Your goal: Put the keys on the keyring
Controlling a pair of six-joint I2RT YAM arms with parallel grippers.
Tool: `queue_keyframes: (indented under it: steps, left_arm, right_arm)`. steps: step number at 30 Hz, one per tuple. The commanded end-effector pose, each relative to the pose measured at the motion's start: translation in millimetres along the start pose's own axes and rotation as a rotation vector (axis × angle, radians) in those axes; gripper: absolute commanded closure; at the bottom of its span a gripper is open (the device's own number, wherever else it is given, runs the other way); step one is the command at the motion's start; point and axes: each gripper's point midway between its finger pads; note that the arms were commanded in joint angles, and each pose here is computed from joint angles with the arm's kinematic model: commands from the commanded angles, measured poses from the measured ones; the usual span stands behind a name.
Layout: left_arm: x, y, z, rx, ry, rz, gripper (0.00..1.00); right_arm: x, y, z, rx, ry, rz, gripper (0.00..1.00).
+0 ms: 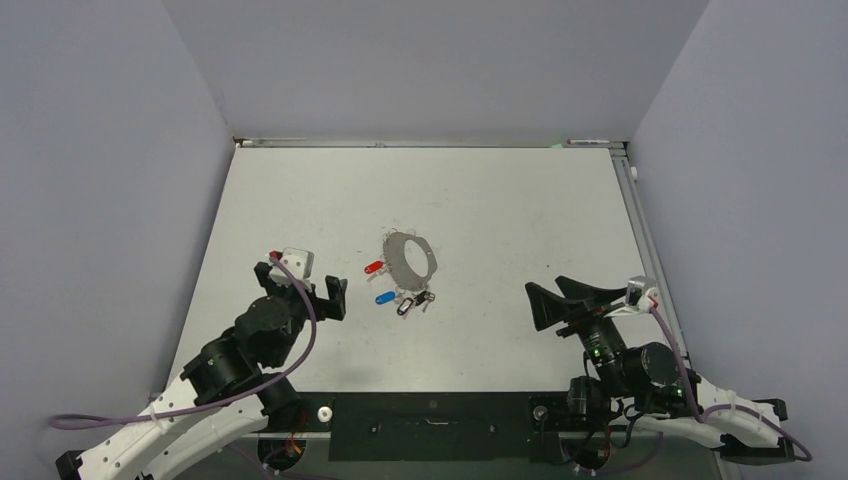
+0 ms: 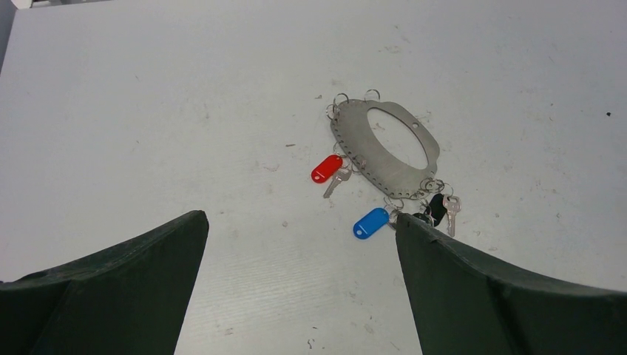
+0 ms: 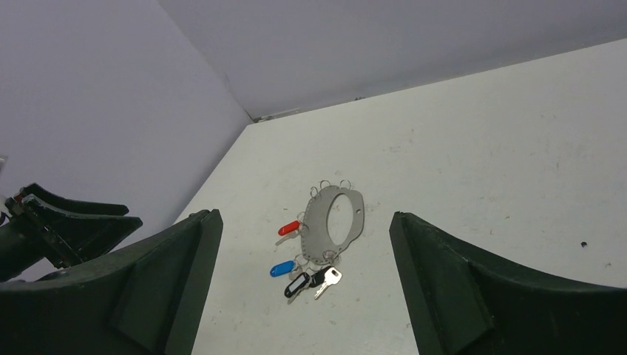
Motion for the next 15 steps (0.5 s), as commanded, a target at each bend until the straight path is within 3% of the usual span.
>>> queue_keyframes:
  steps: [1, 15]
  left_arm:
    - [-5.2, 9.1, -2.0, -0.042, -0.040, -0.023, 0.04]
    - [-7.8, 10.4, -4.8, -0.056, -0.066, -0.031, 0.04]
  right_arm:
    - [0.6, 2.1, -2.4, -0.002, 0.012, 0.033, 0.12]
    - [-2.5, -4.4, 2.0, 0.045, -0.060, -0.020, 0.11]
Point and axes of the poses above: each gripper's point midway between its finger pads, its own z axis out along the fingers, its own x axis along the line the jaws close on, y = z × x, and after that the axes turned 8 degrees about z, right-handed
